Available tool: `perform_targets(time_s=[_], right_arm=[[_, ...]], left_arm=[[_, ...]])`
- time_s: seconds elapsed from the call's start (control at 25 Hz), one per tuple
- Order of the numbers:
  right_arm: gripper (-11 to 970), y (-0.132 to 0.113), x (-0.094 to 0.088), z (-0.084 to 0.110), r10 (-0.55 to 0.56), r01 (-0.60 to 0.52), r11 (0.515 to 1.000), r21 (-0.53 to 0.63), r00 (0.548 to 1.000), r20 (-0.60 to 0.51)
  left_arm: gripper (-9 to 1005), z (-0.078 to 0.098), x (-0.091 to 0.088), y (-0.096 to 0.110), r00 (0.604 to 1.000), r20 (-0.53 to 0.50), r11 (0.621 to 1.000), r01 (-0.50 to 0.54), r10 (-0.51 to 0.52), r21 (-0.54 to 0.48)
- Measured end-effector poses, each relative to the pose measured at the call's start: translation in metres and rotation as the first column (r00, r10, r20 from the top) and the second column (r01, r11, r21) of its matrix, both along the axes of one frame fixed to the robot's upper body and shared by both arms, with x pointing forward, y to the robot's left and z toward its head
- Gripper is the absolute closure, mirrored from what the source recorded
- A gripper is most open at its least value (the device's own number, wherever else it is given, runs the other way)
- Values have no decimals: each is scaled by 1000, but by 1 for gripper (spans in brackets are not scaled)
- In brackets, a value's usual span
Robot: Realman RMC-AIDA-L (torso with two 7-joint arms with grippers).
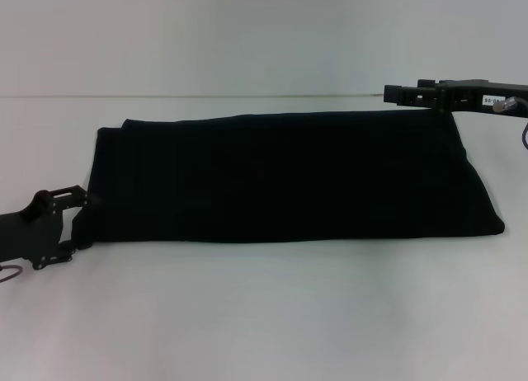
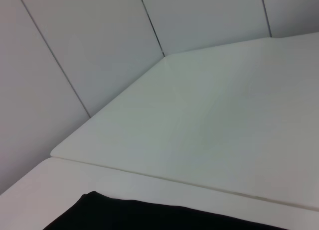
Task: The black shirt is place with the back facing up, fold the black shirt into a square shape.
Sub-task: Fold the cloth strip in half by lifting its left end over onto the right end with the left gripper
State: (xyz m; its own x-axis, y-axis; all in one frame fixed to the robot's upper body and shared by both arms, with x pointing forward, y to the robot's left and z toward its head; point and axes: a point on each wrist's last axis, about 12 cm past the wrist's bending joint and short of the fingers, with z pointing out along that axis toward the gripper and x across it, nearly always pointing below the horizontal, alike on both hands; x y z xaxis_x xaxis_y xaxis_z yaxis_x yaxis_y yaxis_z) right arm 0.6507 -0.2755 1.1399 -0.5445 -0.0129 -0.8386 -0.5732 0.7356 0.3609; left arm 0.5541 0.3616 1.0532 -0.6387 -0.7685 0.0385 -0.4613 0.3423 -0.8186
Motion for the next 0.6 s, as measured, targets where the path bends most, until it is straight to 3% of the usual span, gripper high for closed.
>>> perform_targets(time_s=[0.16, 0.6], right_arm=[[73, 0, 0, 0, -1, 1, 1000, -1, 1000, 1], [72, -1, 2, 3, -3, 3, 1000, -7, 1000, 13]], left_arm=[[261, 1, 2, -2, 1000, 11, 999, 29, -29, 18], [452, -1, 0, -2, 997, 36, 996, 66, -68, 66]])
